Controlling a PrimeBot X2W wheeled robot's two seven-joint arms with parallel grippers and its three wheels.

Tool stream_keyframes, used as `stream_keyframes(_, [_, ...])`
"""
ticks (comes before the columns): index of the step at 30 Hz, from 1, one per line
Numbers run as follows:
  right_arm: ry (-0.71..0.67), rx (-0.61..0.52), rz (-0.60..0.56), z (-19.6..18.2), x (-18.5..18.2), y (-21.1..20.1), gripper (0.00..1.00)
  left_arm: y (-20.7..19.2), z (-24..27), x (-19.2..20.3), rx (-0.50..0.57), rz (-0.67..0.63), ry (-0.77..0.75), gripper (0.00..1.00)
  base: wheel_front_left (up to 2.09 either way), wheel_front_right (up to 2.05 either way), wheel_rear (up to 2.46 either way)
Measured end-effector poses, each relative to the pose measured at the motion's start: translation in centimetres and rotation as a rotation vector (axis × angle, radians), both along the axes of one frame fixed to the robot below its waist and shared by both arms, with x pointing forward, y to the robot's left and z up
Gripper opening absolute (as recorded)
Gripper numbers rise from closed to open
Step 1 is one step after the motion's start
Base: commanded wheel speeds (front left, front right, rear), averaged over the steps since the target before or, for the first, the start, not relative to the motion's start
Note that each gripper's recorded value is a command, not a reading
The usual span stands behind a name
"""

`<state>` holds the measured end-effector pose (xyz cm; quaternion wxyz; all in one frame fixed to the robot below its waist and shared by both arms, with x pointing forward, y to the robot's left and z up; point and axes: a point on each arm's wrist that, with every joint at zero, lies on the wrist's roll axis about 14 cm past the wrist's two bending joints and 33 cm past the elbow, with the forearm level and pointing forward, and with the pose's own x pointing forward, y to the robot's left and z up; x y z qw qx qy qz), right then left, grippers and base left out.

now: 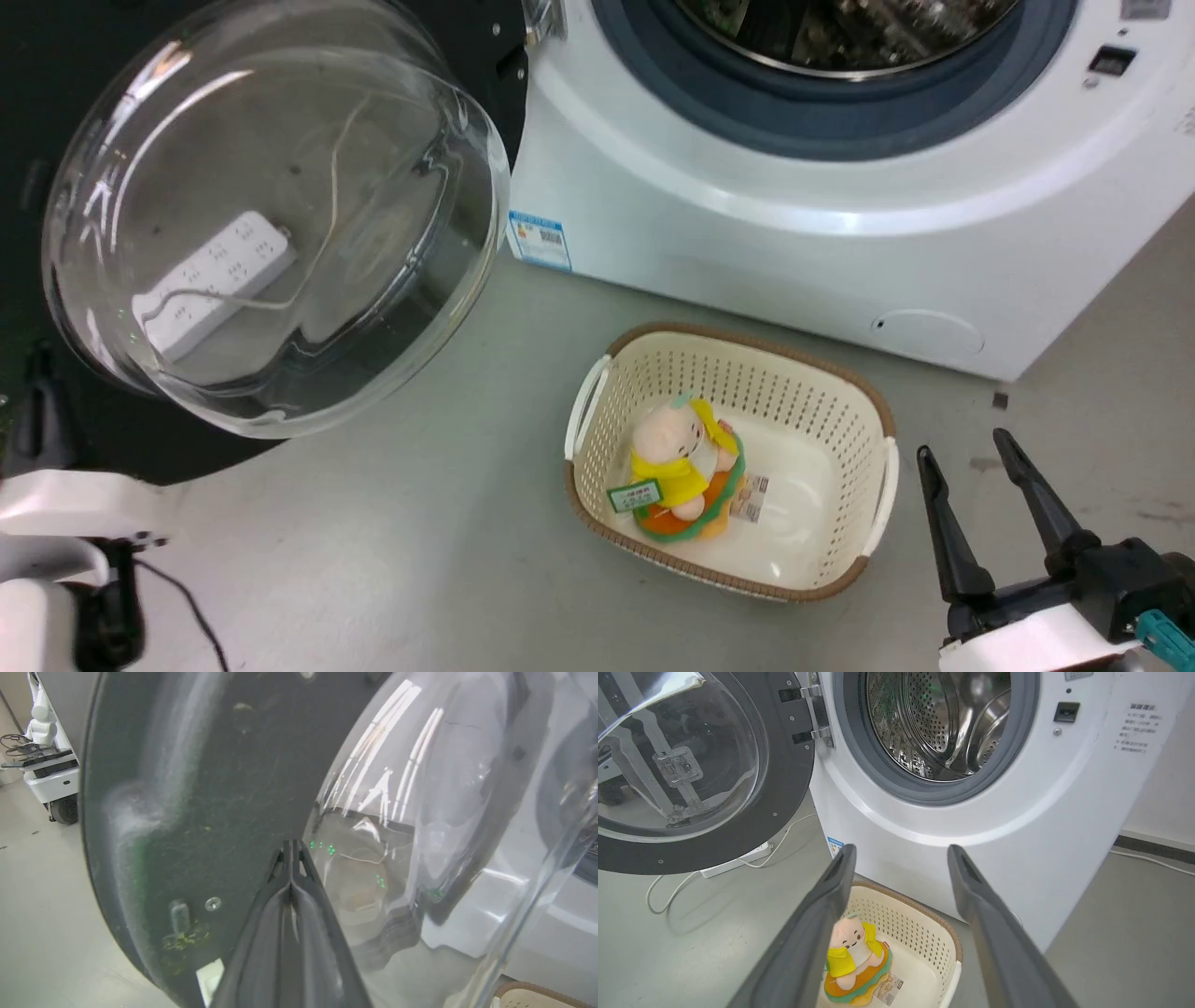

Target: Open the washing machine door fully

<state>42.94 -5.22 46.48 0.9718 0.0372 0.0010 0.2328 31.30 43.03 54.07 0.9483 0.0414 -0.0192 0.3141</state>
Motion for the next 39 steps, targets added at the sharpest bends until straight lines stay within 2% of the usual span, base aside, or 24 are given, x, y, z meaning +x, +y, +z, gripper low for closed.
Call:
stream_keyframes(4, [-0.036,0.008,-0.018,1.6,-0.4,-0.3,1.00,-2.9,1.9,0.9,0.009,-0.080,-0.092,0.00,0.00,0.00,0.00])
stream_keyframes(12, [-0.133,0.025,-0.123,5.7,-1.4,-3.1,1.00,-10.5,3.0,1.2,-0.065,-0.244,-0.226,0.00,0.00,0.00,0.00])
stream_keyframes(19, [-0.198,0.023,-0.222,8.1,-3.1,-6.6,1.00,-17.4,1.5,2.2,-0.139,-0.412,-0.219,0.00,0.00,0.00,0.00])
stream_keyframes(29, [-0.222,0.006,-0.381,8.9,-5.9,-12.1,1.00,-24.5,0.8,4.4,-0.131,-0.606,-0.189,0.00,0.00,0.00,0.00])
stream_keyframes(30, [-0.223,0.005,-0.389,8.9,-6.1,-12.3,1.00,-25.1,0.6,4.5,-0.126,-0.624,-0.182,0.07,0.00,0.00,0.00])
stream_keyframes(31, [-0.222,0.004,-0.395,8.9,-6.2,-12.6,1.00,-25.6,0.4,4.6,-0.126,-0.638,-0.175,0.56,0.00,0.00,0.00])
stream_keyframes(32, [-0.221,0.003,-0.400,8.9,-6.3,-12.7,1.00,-26.0,0.2,4.6,-0.125,-0.647,-0.170,1.00,0.00,0.00,0.00])
stream_keyframes(39, [-0.207,0.006,-0.411,8.4,-6.6,-13.1,1.00,-27.8,-2.0,4.5,-0.124,-0.679,-0.098,1.00,0.00,0.00,0.00])
